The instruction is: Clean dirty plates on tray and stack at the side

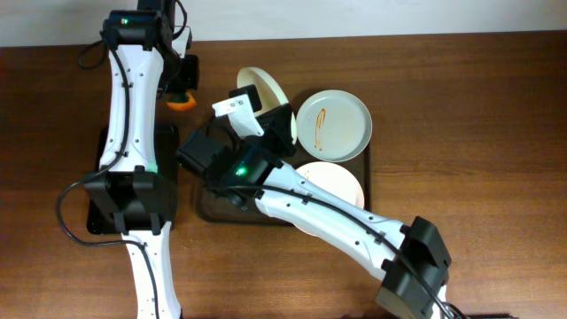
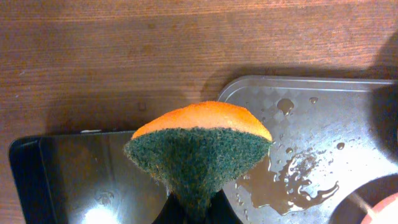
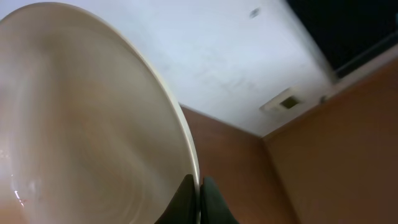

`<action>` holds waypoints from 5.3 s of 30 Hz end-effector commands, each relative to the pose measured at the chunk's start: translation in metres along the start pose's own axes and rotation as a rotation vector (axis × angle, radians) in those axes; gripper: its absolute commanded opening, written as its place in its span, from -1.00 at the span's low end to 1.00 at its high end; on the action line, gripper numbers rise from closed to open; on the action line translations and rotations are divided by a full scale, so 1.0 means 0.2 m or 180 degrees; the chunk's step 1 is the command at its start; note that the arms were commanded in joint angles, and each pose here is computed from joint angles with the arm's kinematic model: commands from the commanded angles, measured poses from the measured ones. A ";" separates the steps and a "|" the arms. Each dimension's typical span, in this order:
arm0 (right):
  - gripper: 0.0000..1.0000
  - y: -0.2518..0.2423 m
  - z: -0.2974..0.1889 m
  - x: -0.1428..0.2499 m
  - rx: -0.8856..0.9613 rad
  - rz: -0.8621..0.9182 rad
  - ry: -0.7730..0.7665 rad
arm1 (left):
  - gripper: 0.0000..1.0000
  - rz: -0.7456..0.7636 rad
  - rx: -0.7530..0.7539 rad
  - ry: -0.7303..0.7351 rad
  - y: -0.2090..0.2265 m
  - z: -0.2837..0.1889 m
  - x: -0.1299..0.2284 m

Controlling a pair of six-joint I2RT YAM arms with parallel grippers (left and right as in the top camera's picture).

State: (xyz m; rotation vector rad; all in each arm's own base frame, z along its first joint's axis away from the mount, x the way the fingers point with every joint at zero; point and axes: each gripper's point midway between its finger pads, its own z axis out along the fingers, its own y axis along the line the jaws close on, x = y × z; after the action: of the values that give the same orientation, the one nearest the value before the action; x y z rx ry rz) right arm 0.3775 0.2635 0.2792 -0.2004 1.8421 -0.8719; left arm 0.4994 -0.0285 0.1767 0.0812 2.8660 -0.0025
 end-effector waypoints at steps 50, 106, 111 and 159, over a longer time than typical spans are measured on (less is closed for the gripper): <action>0.14 -0.48 0.63 1.36 -0.2991 0.1776 0.3835 | -1.00 -0.0050 0.0095 0.0212 -0.02 0.11 0.07; -0.92 0.80 0.38 1.18 -0.2498 0.2353 0.3053 | -1.00 0.0132 0.0380 0.0694 -0.25 0.37 0.26; -0.92 0.80 0.37 1.17 -0.2560 0.2253 0.3004 | -1.00 0.0697 0.0957 0.0951 -0.53 0.60 0.47; -0.92 0.81 0.37 1.16 -0.2628 0.2216 0.2973 | -1.00 0.0101 -0.0184 0.0664 -0.44 0.80 0.44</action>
State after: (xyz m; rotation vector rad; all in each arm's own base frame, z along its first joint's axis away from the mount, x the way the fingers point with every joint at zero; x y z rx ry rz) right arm 0.3841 0.2395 0.0053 0.3955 2.7528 0.5085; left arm 0.4542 -0.1519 0.0078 0.4386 3.0146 -0.1497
